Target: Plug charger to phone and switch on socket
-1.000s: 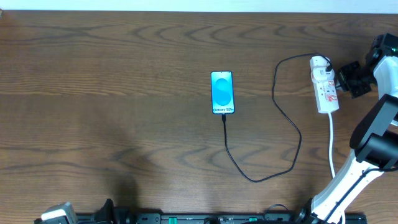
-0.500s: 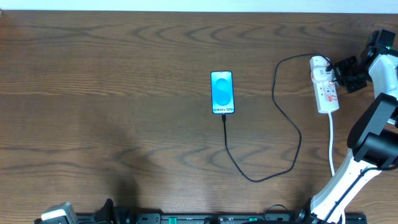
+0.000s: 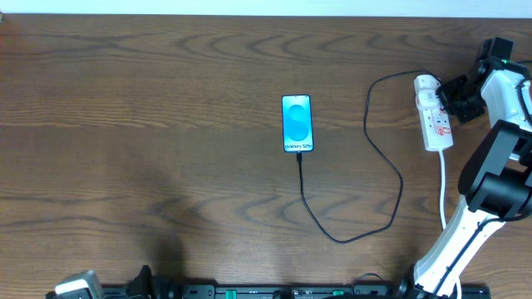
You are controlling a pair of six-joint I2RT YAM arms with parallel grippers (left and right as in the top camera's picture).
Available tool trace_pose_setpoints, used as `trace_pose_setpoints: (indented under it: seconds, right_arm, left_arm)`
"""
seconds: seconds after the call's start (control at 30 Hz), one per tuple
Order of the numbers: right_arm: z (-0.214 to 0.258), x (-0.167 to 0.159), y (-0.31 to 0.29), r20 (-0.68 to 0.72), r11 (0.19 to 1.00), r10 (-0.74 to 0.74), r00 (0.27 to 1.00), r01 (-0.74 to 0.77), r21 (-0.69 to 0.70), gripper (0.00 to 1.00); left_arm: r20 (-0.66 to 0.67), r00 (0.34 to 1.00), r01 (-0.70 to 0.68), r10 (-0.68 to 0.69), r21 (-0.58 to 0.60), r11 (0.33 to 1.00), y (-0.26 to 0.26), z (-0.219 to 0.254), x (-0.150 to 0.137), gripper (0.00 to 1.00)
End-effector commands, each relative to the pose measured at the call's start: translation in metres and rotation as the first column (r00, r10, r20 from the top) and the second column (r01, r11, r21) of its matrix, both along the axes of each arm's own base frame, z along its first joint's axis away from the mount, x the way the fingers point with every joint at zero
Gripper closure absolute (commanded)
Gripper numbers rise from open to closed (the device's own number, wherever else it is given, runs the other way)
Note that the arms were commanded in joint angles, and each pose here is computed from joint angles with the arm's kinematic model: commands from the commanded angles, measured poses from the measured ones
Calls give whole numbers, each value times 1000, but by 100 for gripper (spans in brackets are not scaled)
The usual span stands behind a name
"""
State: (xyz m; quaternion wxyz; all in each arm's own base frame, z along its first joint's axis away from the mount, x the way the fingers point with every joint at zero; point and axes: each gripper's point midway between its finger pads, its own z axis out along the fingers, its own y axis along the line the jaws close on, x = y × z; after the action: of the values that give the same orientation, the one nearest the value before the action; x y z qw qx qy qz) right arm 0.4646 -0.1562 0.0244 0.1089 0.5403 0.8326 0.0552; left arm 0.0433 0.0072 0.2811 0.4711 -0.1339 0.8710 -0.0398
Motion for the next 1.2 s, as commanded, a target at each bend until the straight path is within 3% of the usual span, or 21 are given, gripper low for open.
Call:
trace_pose_setpoints:
  seconds: [0.0, 0.2, 0.33, 0.53, 0.7, 0.73, 0.8, 0.83, 0.9, 1.07, 1.17]
  right_arm:
    - [-30, 4, 49, -21, 983, 116, 993, -112, 149, 99]
    - [-11, -20, 27, -113, 996, 86, 990, -83, 32, 99]
    - [37, -38, 4, -106, 997, 37, 994, -43, -60, 99]
    - [148, -54, -6, 83, 984, 9, 997, 6, -178, 99]
    - [253, -69, 12, 352, 975, 49, 935, 32, -221, 99]
    - [297, -77, 24, 469, 972, 84, 879, 32, -234, 99]
    - [336, -86, 36, 573, 967, 121, 810, 34, -253, 99]
    - [386, -100, 48, 690, 958, 167, 704, 50, -283, 99]
    - [426, -116, 63, 771, 954, 214, 599, 42, -297, 99]
    - [491, -160, 103, 871, 943, 312, 379, -13, -331, 95]
    - [527, -189, 124, 897, 926, 367, 245, -8, -376, 83]
  left_arm:
    - [4, 1000, -9, 9, 15, 1000, 2, 0, -1, 5]
    - [4, 1000, -9, 9, 15, 1000, 2, 0, -1, 5]
    - [4, 1000, -9, 9, 15, 1000, 2, 0, -1, 5]
    - [4, 1000, -9, 9, 15, 1000, 2, 0, -1, 5]
    - [4, 1000, -9, 9, 15, 1000, 2, 0, -1, 5]
    - [4, 1000, -9, 9, 15, 1000, 2, 0, -1, 5]
    - [4, 1000, -9, 9, 15, 1000, 2, 0, -1, 5]
    - [4, 1000, -9, 9, 15, 1000, 2, 0, -1, 5]
    - [4, 1000, -9, 9, 15, 1000, 2, 0, -1, 5]
    - [4, 1000, -9, 9, 15, 1000, 2, 0, -1, 5]
    - [4, 1000, -9, 9, 15, 1000, 2, 0, -1, 5]
